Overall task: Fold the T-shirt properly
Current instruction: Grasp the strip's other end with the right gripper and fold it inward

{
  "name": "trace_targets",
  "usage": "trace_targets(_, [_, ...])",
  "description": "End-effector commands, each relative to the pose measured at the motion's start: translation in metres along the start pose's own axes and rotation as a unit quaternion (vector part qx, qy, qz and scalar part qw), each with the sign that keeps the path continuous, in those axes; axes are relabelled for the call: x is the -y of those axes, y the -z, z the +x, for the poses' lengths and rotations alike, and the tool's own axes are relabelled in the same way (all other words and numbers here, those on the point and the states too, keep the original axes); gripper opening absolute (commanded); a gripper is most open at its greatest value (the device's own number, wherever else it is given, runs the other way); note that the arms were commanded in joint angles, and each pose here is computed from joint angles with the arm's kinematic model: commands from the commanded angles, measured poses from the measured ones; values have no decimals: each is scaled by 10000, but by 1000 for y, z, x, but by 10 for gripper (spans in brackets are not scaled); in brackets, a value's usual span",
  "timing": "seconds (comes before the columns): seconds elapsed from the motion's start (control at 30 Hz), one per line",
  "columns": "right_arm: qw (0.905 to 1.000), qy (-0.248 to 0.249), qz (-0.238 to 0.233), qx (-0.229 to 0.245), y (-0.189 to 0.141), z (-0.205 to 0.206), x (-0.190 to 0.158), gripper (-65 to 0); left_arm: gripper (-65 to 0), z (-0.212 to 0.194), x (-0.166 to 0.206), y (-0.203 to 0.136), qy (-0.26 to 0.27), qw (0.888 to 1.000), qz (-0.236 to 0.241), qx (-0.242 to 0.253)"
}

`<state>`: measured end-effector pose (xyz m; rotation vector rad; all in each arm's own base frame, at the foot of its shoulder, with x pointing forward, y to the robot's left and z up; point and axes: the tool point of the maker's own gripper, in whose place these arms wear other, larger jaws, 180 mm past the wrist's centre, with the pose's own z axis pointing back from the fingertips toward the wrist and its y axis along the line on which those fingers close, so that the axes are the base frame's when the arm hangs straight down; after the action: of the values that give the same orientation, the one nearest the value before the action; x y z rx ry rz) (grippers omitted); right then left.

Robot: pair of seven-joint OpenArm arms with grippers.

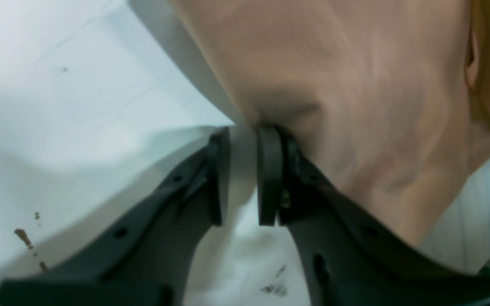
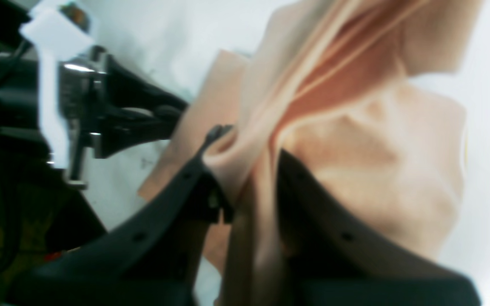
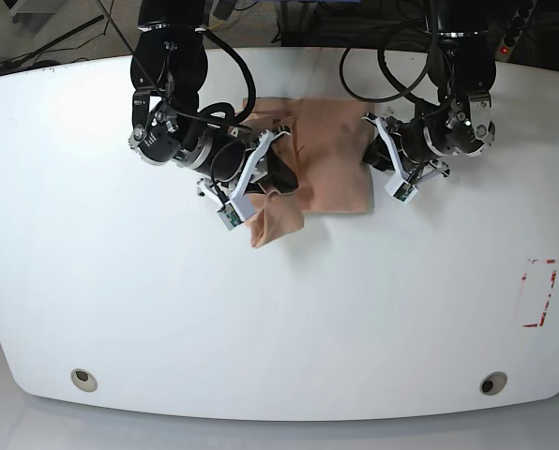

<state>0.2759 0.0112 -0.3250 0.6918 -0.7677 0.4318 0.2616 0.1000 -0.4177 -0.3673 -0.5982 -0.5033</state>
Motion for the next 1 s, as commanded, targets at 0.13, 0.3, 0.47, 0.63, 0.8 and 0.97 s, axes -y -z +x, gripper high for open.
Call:
trace_targets(0.13, [9993,-309,11,211,9,18,-15,-382,-557,-10,-2,-1,55,9997,56,-240])
trace_targets(0.3, [9985,-529,93,111,19,17,-28,-236,-557,-10,-2,-1,55,9997,56,-240])
trace_targets(0.47, [9988,-450,108,135,34,21,-50,-225,-557,-10,-1,-1,51,9997,51,-236])
trace_targets(0.63, [9983,-534,183,173,32,25,-67,-227,-557,-9,-2,-1,55,9997,53,-229])
trace_targets(0.8, [9977,-569,133,335,6,24,-60,-227,-557,-7,-2,-1,66,9997,62,-212])
trace_targets(0.97, [9989,-437,57,167,-9,6,-43,-227,-557,-5,-3,-2,87,9997,78,-193])
